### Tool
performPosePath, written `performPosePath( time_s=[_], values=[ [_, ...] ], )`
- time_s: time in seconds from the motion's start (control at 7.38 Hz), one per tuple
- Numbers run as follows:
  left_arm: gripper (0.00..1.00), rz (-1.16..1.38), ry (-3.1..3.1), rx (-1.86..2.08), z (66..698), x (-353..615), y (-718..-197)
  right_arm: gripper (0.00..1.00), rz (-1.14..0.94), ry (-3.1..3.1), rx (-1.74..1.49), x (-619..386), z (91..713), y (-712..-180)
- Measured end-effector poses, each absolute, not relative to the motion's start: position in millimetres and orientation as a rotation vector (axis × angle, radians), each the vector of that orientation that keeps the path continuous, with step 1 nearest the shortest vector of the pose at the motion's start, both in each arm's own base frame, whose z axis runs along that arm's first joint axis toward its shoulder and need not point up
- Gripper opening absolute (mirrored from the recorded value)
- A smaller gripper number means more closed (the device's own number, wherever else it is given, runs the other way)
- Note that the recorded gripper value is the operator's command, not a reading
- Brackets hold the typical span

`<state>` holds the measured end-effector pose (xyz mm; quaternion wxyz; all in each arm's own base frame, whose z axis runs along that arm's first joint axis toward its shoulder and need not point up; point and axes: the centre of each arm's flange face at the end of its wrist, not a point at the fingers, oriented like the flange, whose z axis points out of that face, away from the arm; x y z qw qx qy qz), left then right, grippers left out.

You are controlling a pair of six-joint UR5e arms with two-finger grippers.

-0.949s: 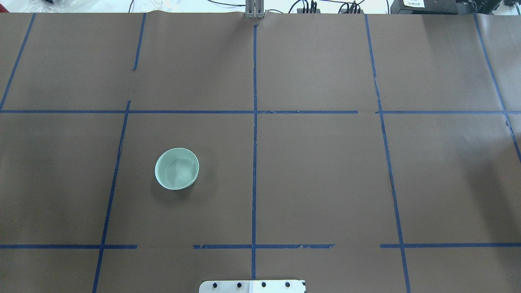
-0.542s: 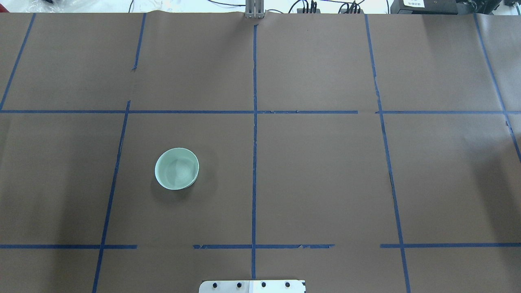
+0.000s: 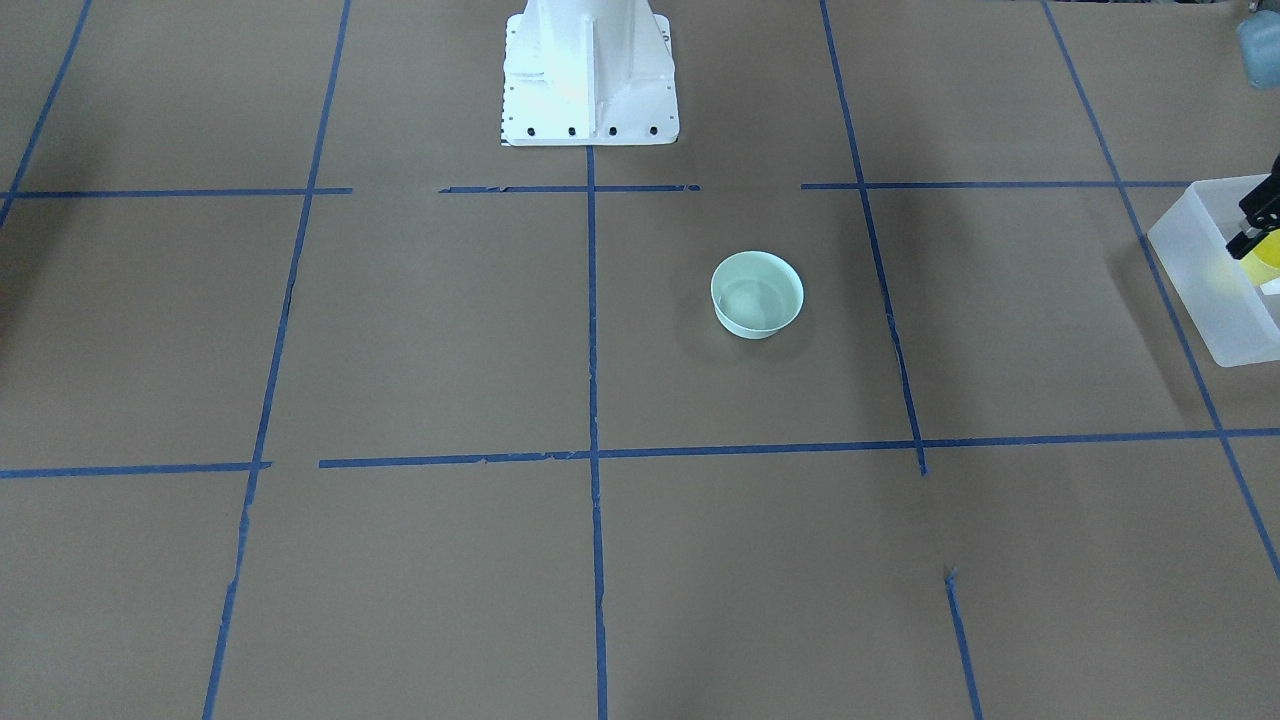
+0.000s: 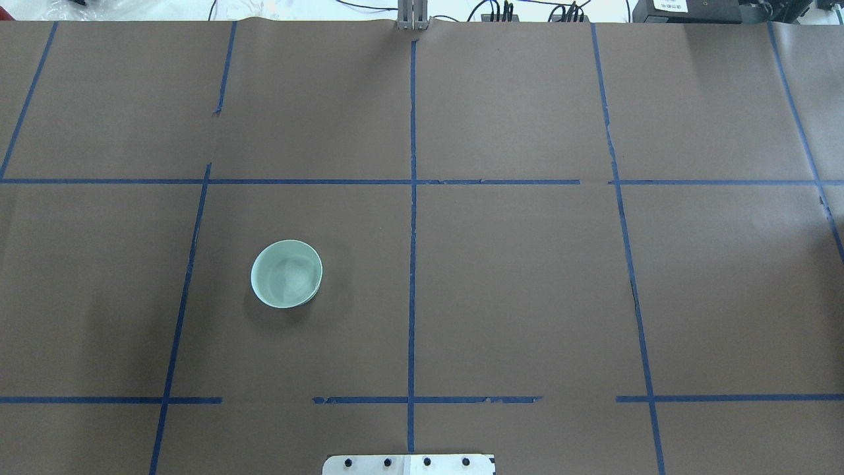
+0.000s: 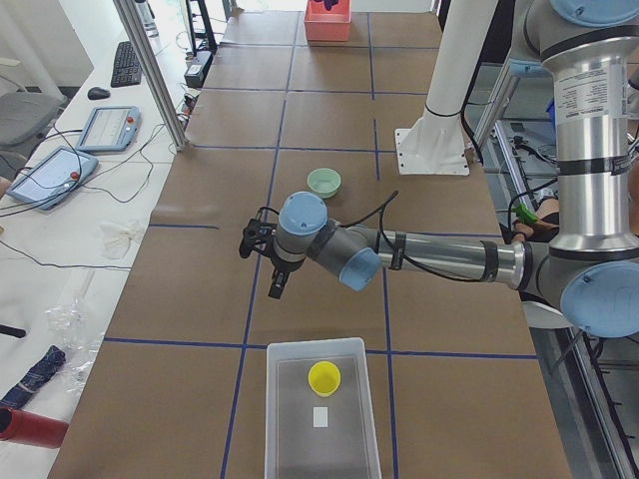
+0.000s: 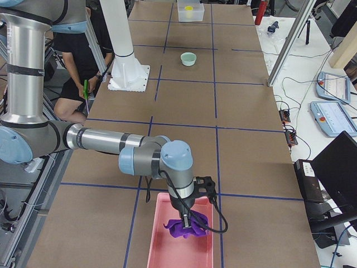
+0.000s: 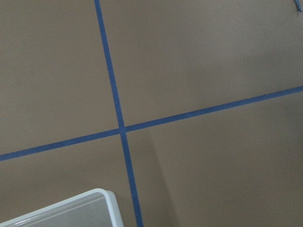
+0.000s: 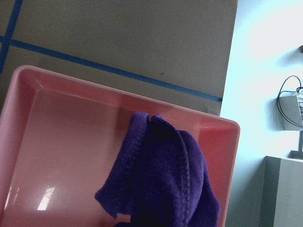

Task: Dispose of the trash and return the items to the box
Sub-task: 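Reach the left gripper to the rim of the pale green bowl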

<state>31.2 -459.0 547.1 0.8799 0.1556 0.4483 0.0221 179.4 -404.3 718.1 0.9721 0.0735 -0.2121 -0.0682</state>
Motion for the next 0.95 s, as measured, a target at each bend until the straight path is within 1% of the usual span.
performPosePath(
  time_s=[0.14,0.41,0.68,0.95],
  values=[
    [1.00,0.029,0.977,0.306,534,59,-459,1.00,-0.121,-0.467,0.138,175,745,-399],
    [1.00,-0.011,1.060,0.250,502,112,-453,1.00,-0.029,-0.559,0.129,167,755,-395],
    [1.00,-0.069,1.114,0.182,455,180,-450,1.00,0.023,-0.603,0.144,164,742,-402],
    [1.00,-0.134,1.140,0.125,418,255,-442,1.00,0.004,-0.609,0.201,154,702,-415]
  ],
)
